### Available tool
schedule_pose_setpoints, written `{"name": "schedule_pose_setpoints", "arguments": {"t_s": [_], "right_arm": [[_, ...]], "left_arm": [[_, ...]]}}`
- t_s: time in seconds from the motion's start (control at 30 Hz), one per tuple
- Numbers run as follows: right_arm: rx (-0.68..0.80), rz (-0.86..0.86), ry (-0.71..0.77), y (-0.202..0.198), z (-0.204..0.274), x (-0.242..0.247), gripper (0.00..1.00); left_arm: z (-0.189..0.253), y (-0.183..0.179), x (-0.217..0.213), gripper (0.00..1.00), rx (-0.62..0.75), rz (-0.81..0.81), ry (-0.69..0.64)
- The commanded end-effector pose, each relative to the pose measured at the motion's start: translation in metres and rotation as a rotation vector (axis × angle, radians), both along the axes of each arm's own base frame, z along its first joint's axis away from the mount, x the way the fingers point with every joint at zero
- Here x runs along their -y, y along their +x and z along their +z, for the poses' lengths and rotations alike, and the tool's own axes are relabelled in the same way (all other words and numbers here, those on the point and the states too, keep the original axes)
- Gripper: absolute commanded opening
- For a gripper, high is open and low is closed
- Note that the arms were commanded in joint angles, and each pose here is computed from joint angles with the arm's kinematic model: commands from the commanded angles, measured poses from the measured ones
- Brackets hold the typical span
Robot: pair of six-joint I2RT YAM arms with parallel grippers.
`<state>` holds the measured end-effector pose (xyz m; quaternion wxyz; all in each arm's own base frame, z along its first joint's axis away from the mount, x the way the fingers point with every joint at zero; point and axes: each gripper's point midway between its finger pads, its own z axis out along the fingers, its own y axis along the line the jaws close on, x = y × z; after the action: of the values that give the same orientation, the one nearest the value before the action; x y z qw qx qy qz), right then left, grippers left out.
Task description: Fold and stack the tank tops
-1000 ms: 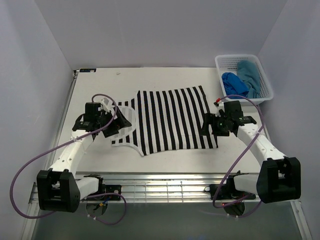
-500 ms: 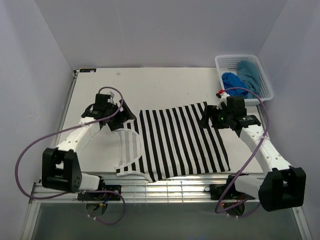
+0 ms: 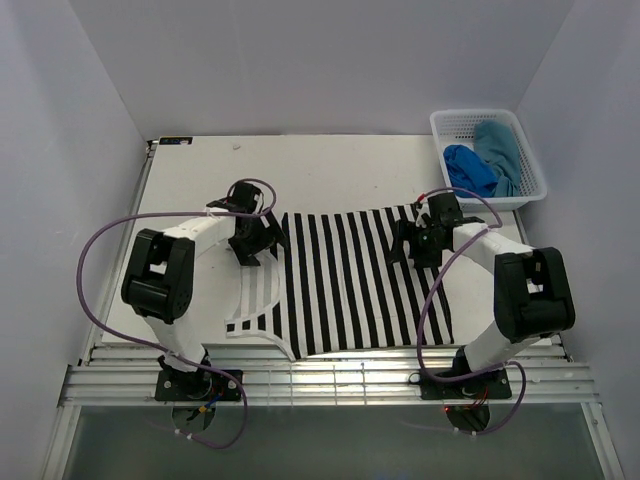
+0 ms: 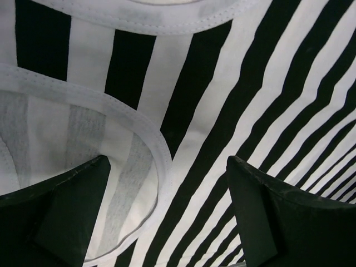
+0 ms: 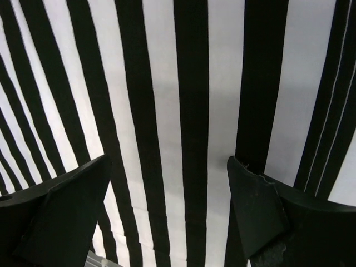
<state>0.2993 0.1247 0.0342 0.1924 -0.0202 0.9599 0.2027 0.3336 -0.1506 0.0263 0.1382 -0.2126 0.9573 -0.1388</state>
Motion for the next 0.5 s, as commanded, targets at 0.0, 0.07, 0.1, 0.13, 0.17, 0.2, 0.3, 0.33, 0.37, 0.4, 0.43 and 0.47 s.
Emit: {"name": "schedule_pose_setpoints", "arguments": {"t_s": [0.0,0.07,0.1,0.13,0.17,0.2,0.3,0.33,0.37,0.4,0.43,0.47], "right_arm": [[0.047,0.000,0.019,0.036,0.003,-0.010,0.90],[0.030,0.015,0.035,0.044,-0.004,-0.015,0.90],[-0.008,0.015,0.029,0.047,-0.018,-0.016,0.90],[0.014,0.015,0.032,0.063,-0.013,-0.019,0.90],[0.011,0.013,0.027,0.070,-0.016,-0.020,0.90],[-0.018,0.005,0.016,0.075,-0.027,-0.020,0.90],[0.002,-0.018,0.020,0.107,-0.026,-0.025,0.90],[0.029,-0.017,0.039,0.121,-0.017,-0.030,0.90],[0.023,-0.015,0.051,0.125,-0.021,-0.033,0.90],[0.030,-0.006,0.068,0.130,-0.019,-0.037,0.90],[0.036,0.011,0.089,0.132,-0.016,-0.043,0.90],[0.040,0.017,0.094,0.137,-0.017,-0.046,0.90]], "left_arm": [[-0.036,0.012,-0.033,0.98,-0.068,0.064,0.172],[-0.052,0.016,-0.035,0.98,-0.105,0.055,0.181],[-0.054,0.021,-0.036,0.98,-0.108,0.058,0.180],[-0.052,0.033,-0.035,0.98,-0.087,0.047,0.177],[-0.061,0.036,-0.037,0.98,-0.105,0.045,0.187],[-0.063,0.043,-0.044,0.98,-0.114,0.058,0.195],[-0.068,0.083,-0.065,0.98,-0.101,0.107,0.194],[-0.059,0.107,-0.068,0.98,-0.056,0.119,0.177],[-0.073,0.113,-0.078,0.98,-0.075,0.123,0.175],[-0.075,0.123,-0.081,0.98,-0.067,0.113,0.168],[-0.075,0.132,-0.081,0.98,-0.052,0.098,0.160],[-0.067,0.152,-0.082,0.98,-0.006,0.090,0.158]]}}
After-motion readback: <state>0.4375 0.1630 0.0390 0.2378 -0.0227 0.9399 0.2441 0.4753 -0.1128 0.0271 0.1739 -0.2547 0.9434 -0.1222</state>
